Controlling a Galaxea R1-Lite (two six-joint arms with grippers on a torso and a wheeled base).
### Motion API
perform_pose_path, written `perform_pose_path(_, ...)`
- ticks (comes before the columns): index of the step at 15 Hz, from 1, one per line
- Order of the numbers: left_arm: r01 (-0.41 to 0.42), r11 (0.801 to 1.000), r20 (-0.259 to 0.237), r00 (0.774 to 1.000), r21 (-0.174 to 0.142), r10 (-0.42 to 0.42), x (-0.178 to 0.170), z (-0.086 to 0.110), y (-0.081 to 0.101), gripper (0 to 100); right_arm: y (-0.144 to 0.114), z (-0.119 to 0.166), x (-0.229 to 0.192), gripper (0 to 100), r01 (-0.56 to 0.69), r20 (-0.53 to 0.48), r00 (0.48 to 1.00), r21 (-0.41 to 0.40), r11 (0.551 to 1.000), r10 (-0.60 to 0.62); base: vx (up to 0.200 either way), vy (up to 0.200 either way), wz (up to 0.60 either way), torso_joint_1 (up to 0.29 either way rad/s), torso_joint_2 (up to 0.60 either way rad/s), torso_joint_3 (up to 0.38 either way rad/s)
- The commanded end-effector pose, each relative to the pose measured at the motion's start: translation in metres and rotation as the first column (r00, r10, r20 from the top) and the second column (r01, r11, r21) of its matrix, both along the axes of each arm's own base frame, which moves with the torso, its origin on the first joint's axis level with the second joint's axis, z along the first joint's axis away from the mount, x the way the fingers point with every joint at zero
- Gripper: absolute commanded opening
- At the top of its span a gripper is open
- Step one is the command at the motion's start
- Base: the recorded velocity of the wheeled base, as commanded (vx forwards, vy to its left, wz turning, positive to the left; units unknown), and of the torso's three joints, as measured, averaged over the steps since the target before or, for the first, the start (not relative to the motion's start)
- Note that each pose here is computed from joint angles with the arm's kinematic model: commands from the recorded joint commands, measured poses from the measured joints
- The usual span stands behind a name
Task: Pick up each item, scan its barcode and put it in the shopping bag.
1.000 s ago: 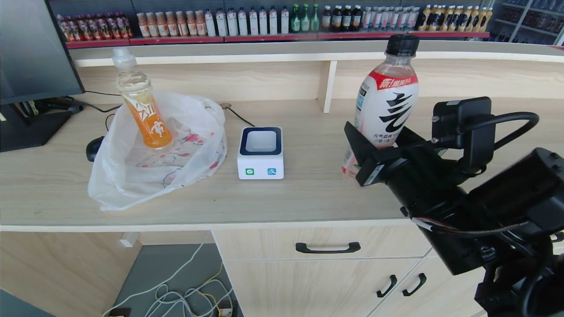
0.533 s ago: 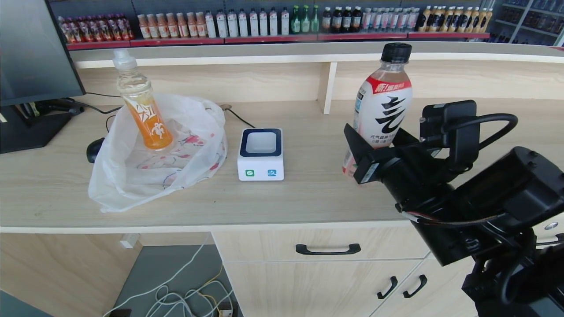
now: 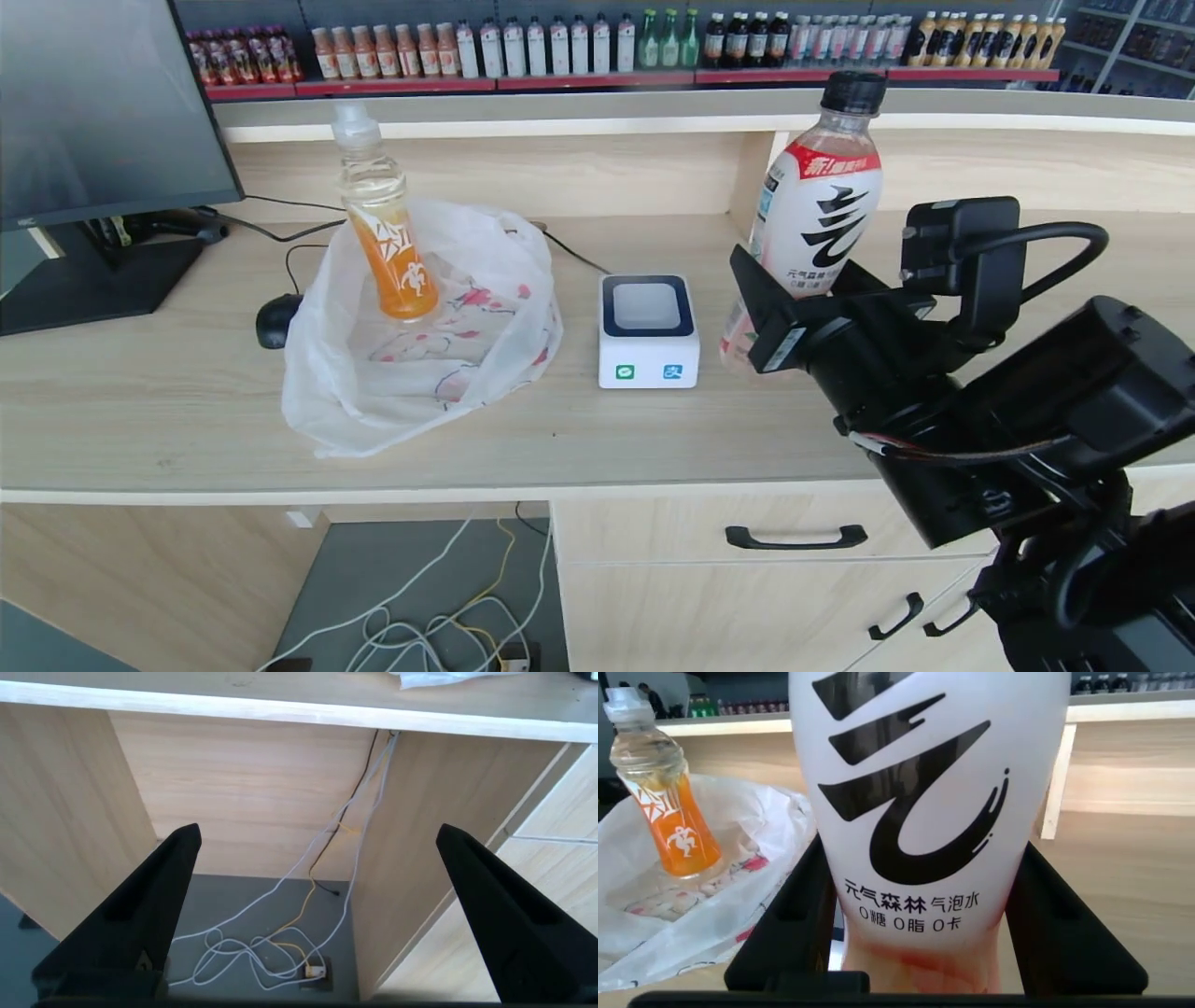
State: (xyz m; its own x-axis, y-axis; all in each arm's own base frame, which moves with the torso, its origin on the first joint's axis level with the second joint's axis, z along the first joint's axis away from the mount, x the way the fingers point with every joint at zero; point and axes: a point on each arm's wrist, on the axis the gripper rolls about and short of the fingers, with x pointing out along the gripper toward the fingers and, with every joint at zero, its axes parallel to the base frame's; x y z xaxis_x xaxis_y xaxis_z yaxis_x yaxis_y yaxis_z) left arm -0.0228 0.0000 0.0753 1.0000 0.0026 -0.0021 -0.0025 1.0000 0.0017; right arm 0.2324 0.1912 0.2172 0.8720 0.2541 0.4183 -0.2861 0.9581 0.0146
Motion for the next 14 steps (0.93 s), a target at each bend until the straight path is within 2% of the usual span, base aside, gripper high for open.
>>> perform_pose_path(1,-0.001,1.0,0.001,1.0,0.0,0.001,0.0,0.0,0.0,100,0.0,0.003,-0.001,0,-0.001,0.008,1.0,0.007,1.0,0.001,0.0,0.2,0.0,-0.002,0.01,-0.002)
perform_pose_path(4,0.001,1.0,0.002,1.0,0.003,-0.001,0.0,0.0,0.0,100,0.0,0.012,-0.002,0,-0.004,0.038,0.999,0.025,1.0,0.003,0.0,0.2,0.0,0.006,0.0,-0.001)
perform_pose_path(8,0.001,1.0,0.002,1.0,0.003,-0.001,0.0,0.0,0.0,100,0.002,0.018,-0.001,0,0.005,0.059,0.998,0.028,1.0,-0.007,0.0,0.0,0.0,0.0,0.0,0.0)
perform_pose_path(11,0.001,1.0,0.002,1.0,0.003,-0.001,0.0,0.0,0.0,100,0.001,0.021,0.0,0,0.092,0.069,0.993,-0.012,0.996,-0.091,0.0,0.0,0.0,0.0,0.0,0.0)
perform_pose_path(14,-0.001,1.0,0.002,1.0,0.003,0.001,0.0,0.0,0.0,100,-0.001,0.028,0.003,0,0.194,0.142,0.974,-0.142,0.971,-0.174,0.0,0.0,0.0,0.0,0.0,0.0)
